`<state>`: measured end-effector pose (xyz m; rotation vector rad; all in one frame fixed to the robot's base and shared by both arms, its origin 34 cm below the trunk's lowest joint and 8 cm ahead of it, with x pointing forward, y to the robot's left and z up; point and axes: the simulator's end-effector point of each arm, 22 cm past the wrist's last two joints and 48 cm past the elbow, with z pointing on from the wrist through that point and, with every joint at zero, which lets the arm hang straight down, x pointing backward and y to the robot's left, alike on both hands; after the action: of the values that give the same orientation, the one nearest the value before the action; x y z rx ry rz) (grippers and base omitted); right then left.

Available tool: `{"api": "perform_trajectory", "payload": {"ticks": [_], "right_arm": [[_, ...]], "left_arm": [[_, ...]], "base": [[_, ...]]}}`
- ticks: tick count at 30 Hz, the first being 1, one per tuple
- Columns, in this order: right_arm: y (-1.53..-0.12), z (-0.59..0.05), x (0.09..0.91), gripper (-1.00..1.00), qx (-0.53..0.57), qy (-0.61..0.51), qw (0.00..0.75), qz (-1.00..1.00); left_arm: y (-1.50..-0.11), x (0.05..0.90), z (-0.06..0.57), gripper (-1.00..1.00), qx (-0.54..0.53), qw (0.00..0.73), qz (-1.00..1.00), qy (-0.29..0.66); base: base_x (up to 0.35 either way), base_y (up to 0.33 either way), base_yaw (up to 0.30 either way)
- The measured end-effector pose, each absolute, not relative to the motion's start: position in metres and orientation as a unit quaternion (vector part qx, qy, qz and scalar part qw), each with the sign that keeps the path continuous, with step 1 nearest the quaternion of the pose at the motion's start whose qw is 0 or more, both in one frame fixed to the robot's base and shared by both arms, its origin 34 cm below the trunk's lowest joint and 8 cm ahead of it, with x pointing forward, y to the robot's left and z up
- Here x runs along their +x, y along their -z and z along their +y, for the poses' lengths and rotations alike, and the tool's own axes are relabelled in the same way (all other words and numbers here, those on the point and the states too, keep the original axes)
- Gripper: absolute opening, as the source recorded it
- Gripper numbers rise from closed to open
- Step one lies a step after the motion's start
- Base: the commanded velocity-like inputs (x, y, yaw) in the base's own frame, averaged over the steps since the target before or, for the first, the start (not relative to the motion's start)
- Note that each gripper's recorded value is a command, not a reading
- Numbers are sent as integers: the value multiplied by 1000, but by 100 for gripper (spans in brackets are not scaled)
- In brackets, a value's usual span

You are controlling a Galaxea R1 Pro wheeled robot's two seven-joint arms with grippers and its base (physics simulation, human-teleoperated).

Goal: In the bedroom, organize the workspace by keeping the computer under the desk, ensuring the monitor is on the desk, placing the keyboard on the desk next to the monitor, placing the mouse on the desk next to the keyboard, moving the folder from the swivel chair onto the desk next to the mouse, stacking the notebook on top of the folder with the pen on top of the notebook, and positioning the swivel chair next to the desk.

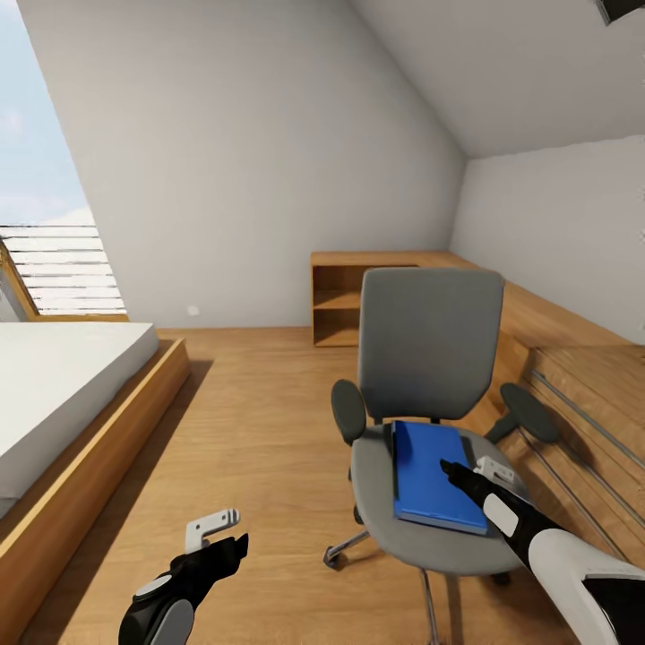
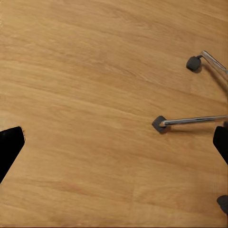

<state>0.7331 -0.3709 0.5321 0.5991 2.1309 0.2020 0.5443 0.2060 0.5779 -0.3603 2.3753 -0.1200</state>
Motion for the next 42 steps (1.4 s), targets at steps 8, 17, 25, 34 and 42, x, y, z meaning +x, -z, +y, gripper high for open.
{"api": "perform_trajectory", "payload": {"ticks": [8,17,25,34,42], "right_arm": [[-532,-371,733,100,242,-81,444,859],[-533,-372,733,100,242,-81,444,859],[-532,-371,738,100,239,-84,453,855],[-532,-371,739,100,239,-84,456,853],[-532,-370,739,100,238,-84,455,854]], "left_arm": [[-578,544,206,100,-140,360,921,47],[-578,544,205,100,-140,359,922,48],[-571,542,202,100,-139,360,921,49],[-568,542,204,100,-139,360,922,47],[-565,541,204,100,-138,357,923,46]], "base": [[-86,-14,0],[-205,-1,0],[-14,0,0],[0,0,0],[-168,0,0]]}}
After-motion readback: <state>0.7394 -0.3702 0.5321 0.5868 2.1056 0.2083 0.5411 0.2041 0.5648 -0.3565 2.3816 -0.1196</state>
